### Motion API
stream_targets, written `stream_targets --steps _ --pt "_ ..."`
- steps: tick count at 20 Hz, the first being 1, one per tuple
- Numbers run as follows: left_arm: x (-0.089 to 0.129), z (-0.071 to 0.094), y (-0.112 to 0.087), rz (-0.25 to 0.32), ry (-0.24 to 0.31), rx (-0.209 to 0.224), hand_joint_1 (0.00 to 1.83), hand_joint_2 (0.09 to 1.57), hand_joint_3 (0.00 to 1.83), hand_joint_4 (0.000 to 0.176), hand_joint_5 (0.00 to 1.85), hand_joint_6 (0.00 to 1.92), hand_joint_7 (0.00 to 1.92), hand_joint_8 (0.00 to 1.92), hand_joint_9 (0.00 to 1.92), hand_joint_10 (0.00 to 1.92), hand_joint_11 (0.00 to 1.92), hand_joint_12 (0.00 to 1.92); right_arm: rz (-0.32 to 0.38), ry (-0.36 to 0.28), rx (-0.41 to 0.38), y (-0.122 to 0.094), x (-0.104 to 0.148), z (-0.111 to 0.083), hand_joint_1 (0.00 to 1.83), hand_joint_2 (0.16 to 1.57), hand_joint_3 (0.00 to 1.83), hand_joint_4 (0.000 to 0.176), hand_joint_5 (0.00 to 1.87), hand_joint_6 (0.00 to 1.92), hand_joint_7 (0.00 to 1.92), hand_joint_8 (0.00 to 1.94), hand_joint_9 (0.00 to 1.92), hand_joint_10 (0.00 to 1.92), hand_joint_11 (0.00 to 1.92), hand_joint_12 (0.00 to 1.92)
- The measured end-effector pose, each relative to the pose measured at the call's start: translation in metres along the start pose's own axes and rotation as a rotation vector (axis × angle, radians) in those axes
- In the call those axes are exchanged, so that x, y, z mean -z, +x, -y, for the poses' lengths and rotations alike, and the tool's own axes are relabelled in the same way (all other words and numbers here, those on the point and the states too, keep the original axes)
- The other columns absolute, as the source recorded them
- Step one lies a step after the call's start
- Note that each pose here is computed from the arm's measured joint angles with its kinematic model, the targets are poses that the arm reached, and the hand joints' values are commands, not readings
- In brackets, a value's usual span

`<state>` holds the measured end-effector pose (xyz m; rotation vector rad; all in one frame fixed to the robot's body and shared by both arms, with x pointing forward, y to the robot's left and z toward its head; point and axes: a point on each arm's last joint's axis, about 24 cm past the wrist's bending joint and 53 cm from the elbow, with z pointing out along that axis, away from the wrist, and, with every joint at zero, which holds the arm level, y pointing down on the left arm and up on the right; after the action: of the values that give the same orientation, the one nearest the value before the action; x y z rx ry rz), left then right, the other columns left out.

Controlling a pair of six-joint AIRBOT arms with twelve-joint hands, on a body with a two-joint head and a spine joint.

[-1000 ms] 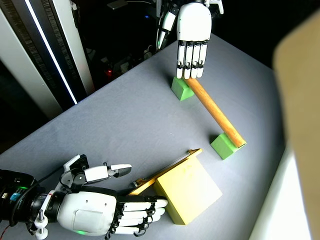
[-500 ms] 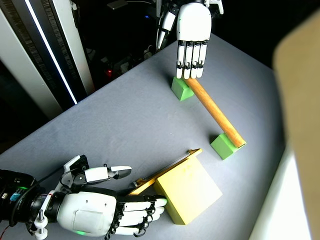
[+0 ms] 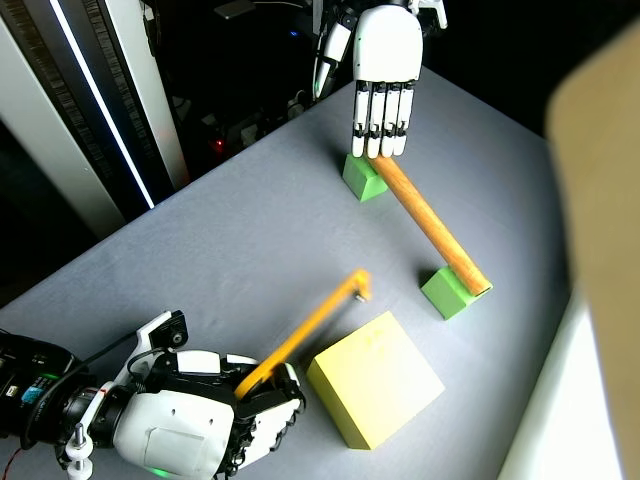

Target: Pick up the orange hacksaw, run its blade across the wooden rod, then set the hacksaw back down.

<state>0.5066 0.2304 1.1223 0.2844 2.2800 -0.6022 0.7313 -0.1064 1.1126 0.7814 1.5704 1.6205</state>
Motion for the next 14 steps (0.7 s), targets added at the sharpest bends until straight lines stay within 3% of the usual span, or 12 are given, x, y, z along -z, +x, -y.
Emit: stream_targets --steps 2,6,10,14 --pt "0.000 0.000 0.000 0.000 0.000 0.000 0.01 1.28 0.00 0.000 0.05 0.00 0.07 0.00 0.05 0.00 0.00 0.11 0.003 -0.006 -0.001 -0.001 -0.001 -0.002 1.25 1.12 0.00 0.000 0.95 0.89 1.02 1.13 1.05 1.00 0.98 1.32" --pt "0.000 0.000 0.000 0.000 0.001 0.000 0.00 1.29 0.00 0.000 0.05 0.00 0.06 0.00 0.04 0.00 0.00 0.12 0.012 -0.013 -0.019 0.000 0.000 -0.004 1.25 1.12 0.00 0.000 0.96 0.88 1.01 1.13 1.04 1.01 0.95 1.35" --pt "0.000 0.001 0.000 0.000 0.002 0.000 0.00 1.29 0.00 0.000 0.03 0.00 0.05 0.00 0.03 0.00 0.00 0.03 0.039 -0.039 -0.085 0.001 0.008 -0.008 1.25 1.11 0.00 0.000 0.97 0.86 1.03 1.11 1.05 0.98 0.96 1.34" --pt "0.000 0.001 0.000 0.000 0.004 -0.001 0.01 1.29 0.00 0.000 0.03 0.01 0.04 0.00 0.02 0.00 0.00 0.01 0.049 -0.109 -0.160 0.002 0.017 -0.019 1.25 1.12 0.00 0.000 0.94 0.91 1.03 1.10 1.05 0.97 0.95 1.33"
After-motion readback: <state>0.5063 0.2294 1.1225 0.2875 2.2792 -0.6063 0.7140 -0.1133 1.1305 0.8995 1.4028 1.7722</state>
